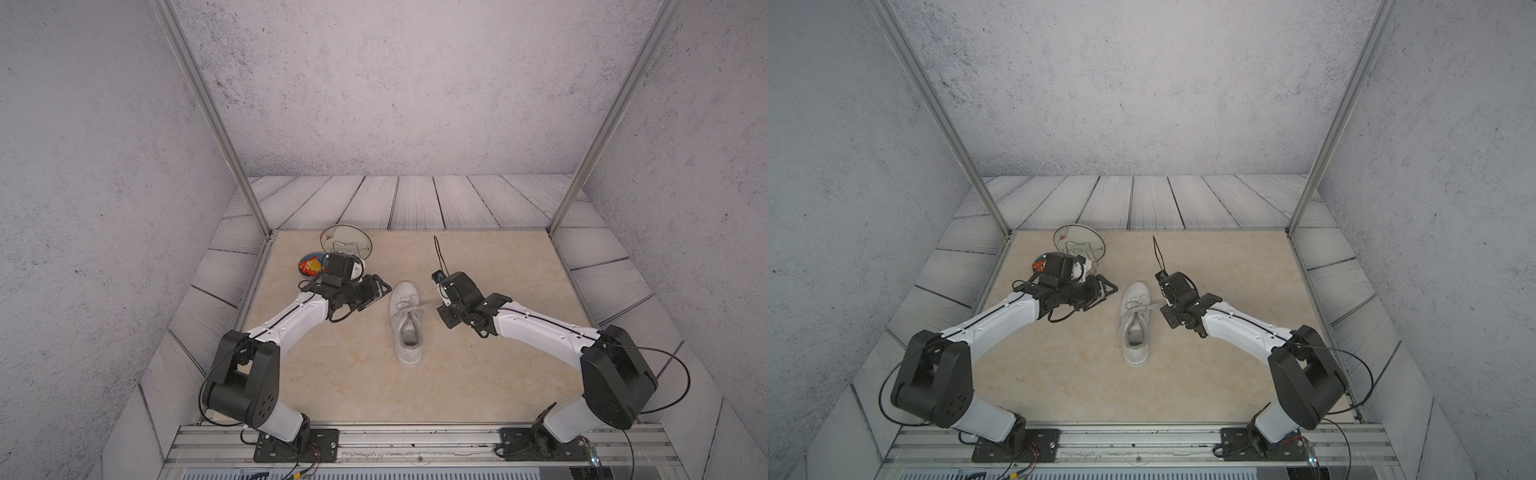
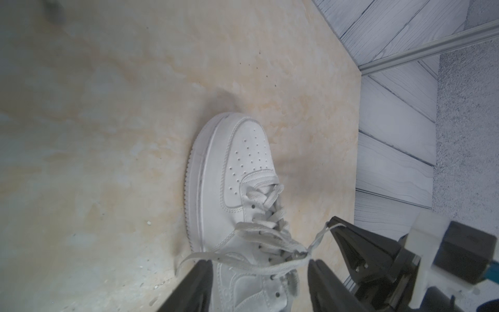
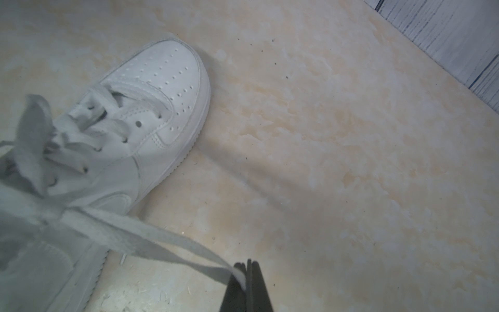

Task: Tie the shoes
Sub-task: Tie the shoelace on the shoe.

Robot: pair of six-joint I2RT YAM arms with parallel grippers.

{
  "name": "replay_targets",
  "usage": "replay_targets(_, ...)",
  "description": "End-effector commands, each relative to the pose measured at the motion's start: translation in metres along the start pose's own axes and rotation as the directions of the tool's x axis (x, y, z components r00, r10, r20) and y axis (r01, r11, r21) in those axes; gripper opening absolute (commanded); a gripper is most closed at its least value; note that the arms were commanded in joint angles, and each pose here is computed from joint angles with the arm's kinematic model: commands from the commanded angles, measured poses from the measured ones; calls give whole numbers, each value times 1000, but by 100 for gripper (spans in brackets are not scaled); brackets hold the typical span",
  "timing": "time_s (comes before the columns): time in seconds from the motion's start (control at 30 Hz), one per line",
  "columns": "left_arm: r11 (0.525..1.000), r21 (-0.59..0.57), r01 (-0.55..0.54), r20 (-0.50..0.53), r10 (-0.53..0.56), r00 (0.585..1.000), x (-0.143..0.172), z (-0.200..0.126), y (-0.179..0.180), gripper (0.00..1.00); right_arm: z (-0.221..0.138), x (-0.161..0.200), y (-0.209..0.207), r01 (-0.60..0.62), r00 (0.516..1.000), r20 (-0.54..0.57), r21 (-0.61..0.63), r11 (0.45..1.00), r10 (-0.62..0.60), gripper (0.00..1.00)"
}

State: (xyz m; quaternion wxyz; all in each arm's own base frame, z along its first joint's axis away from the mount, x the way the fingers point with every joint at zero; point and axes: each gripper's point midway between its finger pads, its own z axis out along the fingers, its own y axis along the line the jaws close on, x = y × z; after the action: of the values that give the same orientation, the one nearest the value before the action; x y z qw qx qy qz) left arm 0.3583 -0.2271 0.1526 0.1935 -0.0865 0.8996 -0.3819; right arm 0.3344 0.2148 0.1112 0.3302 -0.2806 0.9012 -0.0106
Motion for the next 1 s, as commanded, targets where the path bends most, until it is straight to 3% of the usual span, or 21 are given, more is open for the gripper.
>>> replay_targets(0.0,989,-143,35,-55,-43,998,8,9,21,60,-9,-6,0,-16,999,29,-15,1000,16,0)
replay_targets(0.13,987,-160,20,-125,-40,991,13,31,27,60,-10,-6,-1,-16,999,31,-15,1000,16,0)
replay_targets(0.27,987,-123,107,-168,-128,977,17,49,23,65,-10,-5,-1,-11,1000,29,-14,1000,11,0)
replay_targets(0.7,927,-276,256,-195,-315,929,31,58,34,66,-11,-4,-2,-10,999,42,-13,1000,10,0)
replay_targets(0.97,930,-279,239,-210,-303,930,30,66,24,64,-11,-4,0,-5,999,45,-20,1000,6,0)
